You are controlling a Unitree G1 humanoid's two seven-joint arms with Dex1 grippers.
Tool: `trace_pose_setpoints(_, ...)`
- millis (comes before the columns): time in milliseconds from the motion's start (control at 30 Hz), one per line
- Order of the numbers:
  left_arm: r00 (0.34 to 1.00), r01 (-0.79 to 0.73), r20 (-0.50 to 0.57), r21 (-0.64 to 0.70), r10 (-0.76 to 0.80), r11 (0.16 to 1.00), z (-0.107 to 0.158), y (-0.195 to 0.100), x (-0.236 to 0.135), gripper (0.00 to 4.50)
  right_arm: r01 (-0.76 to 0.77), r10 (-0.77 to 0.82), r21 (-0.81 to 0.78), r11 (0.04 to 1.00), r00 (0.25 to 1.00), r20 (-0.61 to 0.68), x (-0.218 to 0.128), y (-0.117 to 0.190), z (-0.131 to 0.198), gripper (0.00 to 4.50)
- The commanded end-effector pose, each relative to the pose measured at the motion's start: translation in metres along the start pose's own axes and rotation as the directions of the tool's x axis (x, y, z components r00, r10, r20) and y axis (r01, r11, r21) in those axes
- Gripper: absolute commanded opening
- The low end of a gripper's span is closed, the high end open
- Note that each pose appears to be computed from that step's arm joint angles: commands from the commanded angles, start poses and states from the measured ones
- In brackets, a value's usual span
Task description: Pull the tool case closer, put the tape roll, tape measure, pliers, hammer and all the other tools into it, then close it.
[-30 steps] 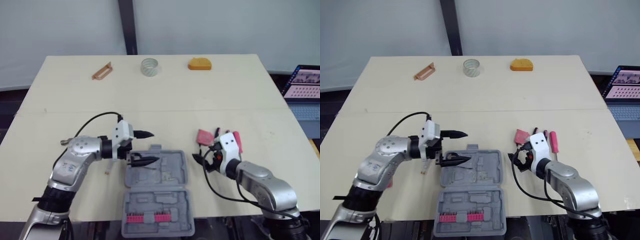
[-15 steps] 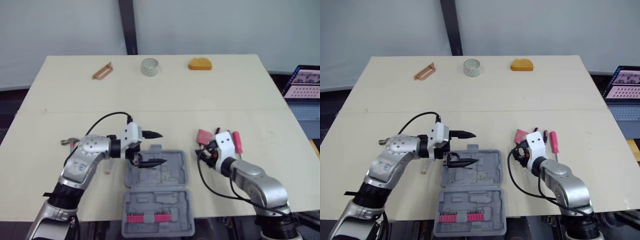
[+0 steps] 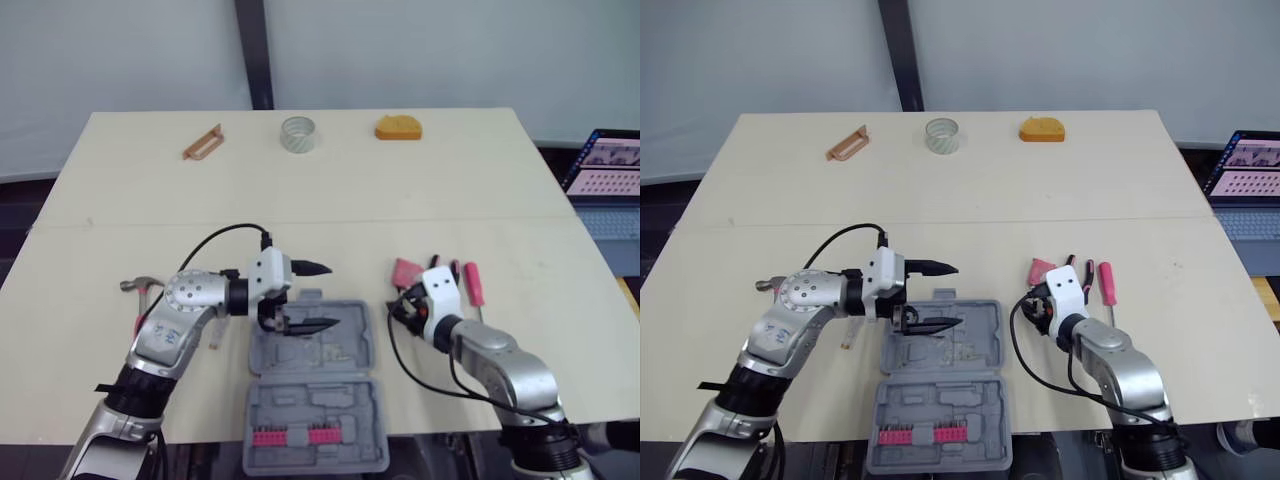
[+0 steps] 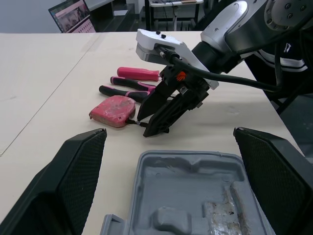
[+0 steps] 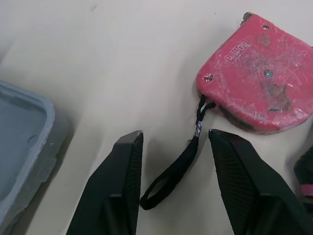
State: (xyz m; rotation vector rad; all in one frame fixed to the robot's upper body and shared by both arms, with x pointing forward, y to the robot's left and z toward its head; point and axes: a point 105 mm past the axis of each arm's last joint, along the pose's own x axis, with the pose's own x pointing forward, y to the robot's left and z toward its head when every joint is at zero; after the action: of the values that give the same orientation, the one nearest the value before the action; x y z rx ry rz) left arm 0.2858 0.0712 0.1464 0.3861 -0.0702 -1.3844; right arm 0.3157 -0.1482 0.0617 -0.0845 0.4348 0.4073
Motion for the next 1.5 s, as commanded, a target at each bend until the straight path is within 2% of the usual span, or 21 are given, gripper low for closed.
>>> trace_pose_setpoints(33, 1.000, -0.014, 0.020, 0.034, 0.013, 0.999, 0.006, 0.003, 0.002, 4.50, 0.016, -0.015, -0.017, 1.000, 0.999, 0.033, 0.001, -0.001, 0.006, 2.28)
trace_pose_setpoints(200, 0.999, -0.024, 0.023, 0.036, 0.023, 0.999, 0.006, 0.003, 0.004, 4.50, 0.029, -0.029, -0.009, 1.000, 0.999, 0.033, 0.005, -0.004, 0.005, 2.28)
trace_pose_setpoints(300, 0.999, -0.029, 0.023, 0.038, 0.028, 0.999, 0.006, 0.004, 0.004, 4.50, 0.029, -0.028, -0.006, 1.000, 0.999, 0.031, 0.006, -0.004, 0.003, 1.41)
trace_pose_setpoints(367, 0.999, -0.031, 0.023, 0.038, 0.030, 0.999, 0.005, 0.004, 0.004, 4.50, 0.025, -0.025, -0.002, 1.000, 0.999, 0.029, 0.007, -0.004, 0.002, 0.34)
trace_pose_setpoints(400, 0.999, -0.030, 0.022, 0.037, 0.030, 0.999, 0.005, 0.004, 0.004, 4.50, 0.021, -0.021, 0.001, 1.000, 0.999, 0.029, 0.006, -0.004, 0.002, 0.03)
trace_pose_setpoints(567, 1.000, -0.002, -0.002, 0.030, 0.002, 1.000, -0.001, -0.001, 0.003, 4.50, -0.002, 0.002, 0.014, 1.000, 1.000, 0.016, -0.002, -0.002, -0.003, 0.03)
trace_pose_setpoints(900, 0.982, 0.139, -0.132, 0.008, -0.137, 0.990, -0.035, -0.022, -0.016, 4.50, -0.053, 0.055, 0.029, 0.998, 0.997, -0.057, -0.050, 0.009, -0.029, 0.03)
trace_pose_setpoints(1267, 0.959, 0.237, -0.161, -0.004, -0.235, 0.971, -0.039, -0.031, -0.022, 4.50, -0.133, 0.150, 0.125, 0.983, 0.979, -0.138, -0.099, 0.044, -0.059, 0.03)
trace_pose_setpoints(1500, 0.952, 0.265, -0.158, -0.008, -0.263, 0.964, -0.040, -0.037, -0.021, 4.50, -0.164, 0.199, 0.189, 0.968, 0.962, -0.186, -0.113, 0.056, -0.075, 0.03)
